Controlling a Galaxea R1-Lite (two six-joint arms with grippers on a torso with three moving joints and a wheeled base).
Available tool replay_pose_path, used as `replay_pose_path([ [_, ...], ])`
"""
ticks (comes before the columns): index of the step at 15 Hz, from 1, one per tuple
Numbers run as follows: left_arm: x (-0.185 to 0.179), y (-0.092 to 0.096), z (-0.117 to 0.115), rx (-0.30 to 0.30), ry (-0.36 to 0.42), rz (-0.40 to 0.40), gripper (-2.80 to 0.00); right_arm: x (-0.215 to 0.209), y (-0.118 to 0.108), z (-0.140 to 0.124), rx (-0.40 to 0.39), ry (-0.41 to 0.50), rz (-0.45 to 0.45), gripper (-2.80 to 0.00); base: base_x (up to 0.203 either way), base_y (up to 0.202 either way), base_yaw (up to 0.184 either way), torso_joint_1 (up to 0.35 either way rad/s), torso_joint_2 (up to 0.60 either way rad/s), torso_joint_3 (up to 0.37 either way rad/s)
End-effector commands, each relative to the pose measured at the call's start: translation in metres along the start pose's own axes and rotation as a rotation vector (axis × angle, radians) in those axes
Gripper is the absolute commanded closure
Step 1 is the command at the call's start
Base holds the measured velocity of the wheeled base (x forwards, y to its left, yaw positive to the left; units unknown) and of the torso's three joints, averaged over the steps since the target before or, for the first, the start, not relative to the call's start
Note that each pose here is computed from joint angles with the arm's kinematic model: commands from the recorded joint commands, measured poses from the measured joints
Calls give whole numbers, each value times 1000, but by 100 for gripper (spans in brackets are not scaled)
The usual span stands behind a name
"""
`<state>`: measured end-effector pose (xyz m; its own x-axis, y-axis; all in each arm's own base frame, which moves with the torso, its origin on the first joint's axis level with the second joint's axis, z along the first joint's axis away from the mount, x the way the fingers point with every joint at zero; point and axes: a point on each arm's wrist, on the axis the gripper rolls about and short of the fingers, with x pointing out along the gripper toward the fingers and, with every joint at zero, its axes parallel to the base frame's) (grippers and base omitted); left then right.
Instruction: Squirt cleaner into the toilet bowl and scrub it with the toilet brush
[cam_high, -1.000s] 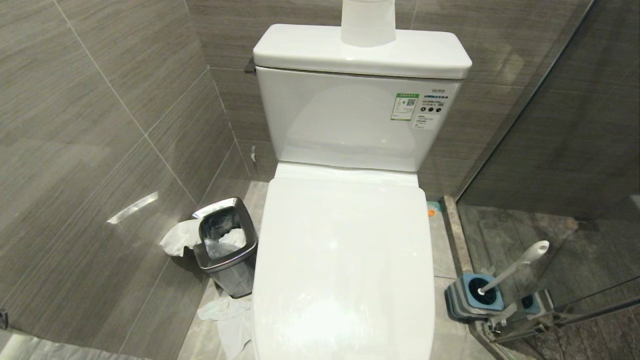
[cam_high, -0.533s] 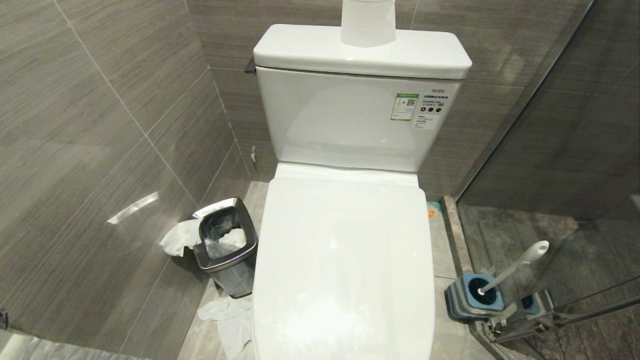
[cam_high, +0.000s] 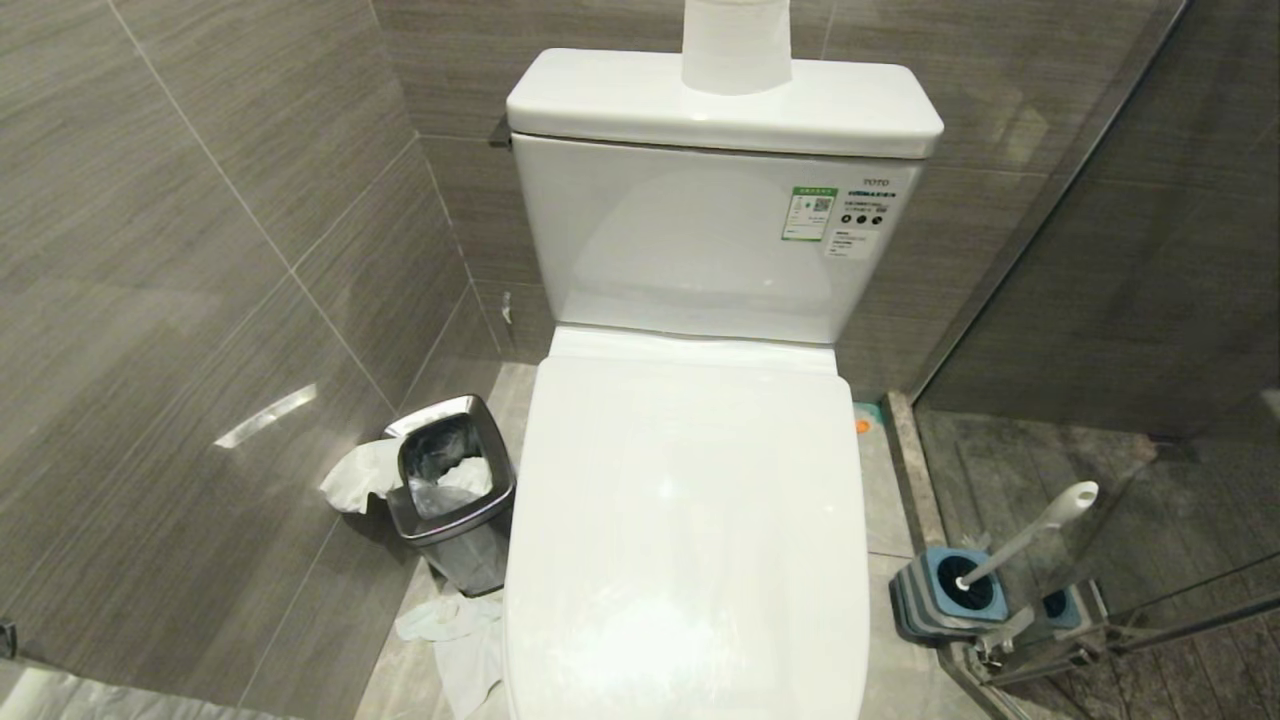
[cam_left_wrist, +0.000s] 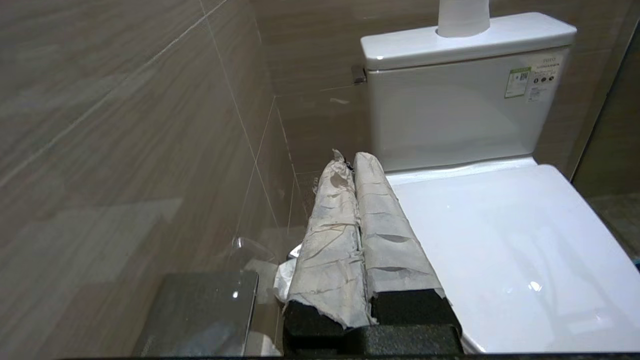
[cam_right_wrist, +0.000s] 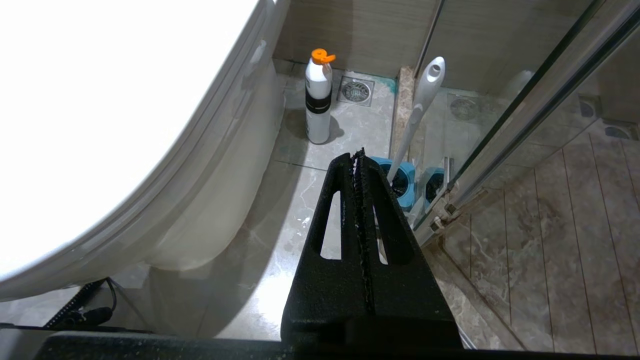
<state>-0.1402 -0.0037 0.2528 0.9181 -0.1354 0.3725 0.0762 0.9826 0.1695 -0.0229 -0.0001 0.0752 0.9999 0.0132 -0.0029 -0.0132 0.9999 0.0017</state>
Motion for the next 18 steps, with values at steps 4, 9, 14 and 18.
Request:
replay_pose_path([
  [4,-21,-5,-25,39,-5,31,0,0,0,0,0,1,1,0,0,0,0,0,0,0],
  [9,2,-7,-66,23,163,20,0,0,0,0,0,1,1,0,0,0,0,0,0,0],
  [14,36,-8,-113,36,87,53,0,0,0,0,1,0,1,0,0,0,0,0,0,0],
  [18,42,-9,-131,49,82,58,0,0,0,0,0,0,1,0,0,0,0,0,0,0],
])
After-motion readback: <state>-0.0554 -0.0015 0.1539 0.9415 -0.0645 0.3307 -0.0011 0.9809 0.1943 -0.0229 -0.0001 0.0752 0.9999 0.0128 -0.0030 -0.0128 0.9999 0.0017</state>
